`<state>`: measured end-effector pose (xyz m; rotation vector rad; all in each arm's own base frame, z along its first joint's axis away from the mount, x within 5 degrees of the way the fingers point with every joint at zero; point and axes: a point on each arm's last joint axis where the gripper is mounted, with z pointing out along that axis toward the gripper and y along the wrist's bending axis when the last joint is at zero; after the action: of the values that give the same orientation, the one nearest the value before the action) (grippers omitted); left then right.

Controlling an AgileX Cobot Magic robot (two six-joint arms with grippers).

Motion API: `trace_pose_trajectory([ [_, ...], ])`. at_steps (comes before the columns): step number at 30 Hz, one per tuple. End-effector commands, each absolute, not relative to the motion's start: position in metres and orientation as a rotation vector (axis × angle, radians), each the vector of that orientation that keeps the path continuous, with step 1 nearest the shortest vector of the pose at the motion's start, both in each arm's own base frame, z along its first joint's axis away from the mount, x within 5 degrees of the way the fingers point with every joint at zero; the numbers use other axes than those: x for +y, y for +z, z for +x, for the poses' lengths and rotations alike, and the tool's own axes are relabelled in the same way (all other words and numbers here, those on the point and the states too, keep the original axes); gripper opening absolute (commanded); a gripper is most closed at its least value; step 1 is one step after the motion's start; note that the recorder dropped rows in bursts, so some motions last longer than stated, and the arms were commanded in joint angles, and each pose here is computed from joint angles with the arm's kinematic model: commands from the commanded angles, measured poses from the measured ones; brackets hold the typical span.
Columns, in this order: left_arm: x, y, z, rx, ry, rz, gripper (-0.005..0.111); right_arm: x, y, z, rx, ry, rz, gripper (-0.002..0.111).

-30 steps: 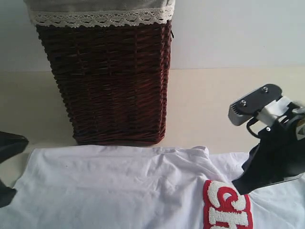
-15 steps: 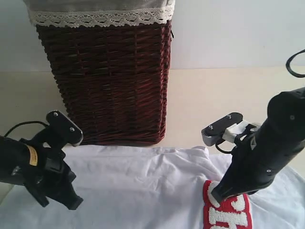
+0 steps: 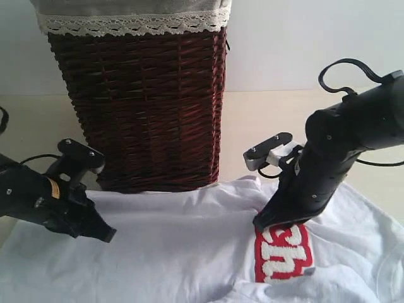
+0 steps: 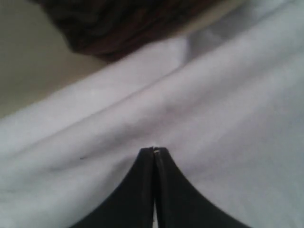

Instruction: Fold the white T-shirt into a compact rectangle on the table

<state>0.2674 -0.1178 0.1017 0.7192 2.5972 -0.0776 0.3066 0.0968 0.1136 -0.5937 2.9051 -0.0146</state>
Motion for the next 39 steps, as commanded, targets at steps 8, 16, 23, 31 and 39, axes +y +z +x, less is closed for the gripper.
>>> trace_pose_trajectory([
  [8,-0.083,0.114,0.273,2.671,-0.057,0.449,0.0,0.093,0.148,0.342,2.732,-0.243,-0.661,0.0],
  [16,-0.079,0.175,0.26,2.545,-0.051,0.476,0.0,0.089,0.201,0.3,2.85,-0.13,-0.829,0.0],
  [23,-0.088,0.213,0.216,2.59,-0.093,0.705,0.0,0.103,0.214,0.263,2.871,0.276,-1.06,0.001],
  [31,-0.093,0.212,0.179,2.708,-0.26,0.792,0.0,0.094,0.189,0.249,2.903,0.201,-0.989,0.048],
  [39,-0.092,0.202,0.169,2.748,-0.306,0.762,0.042,0.085,0.162,0.242,2.901,0.111,-0.956,0.051],
])
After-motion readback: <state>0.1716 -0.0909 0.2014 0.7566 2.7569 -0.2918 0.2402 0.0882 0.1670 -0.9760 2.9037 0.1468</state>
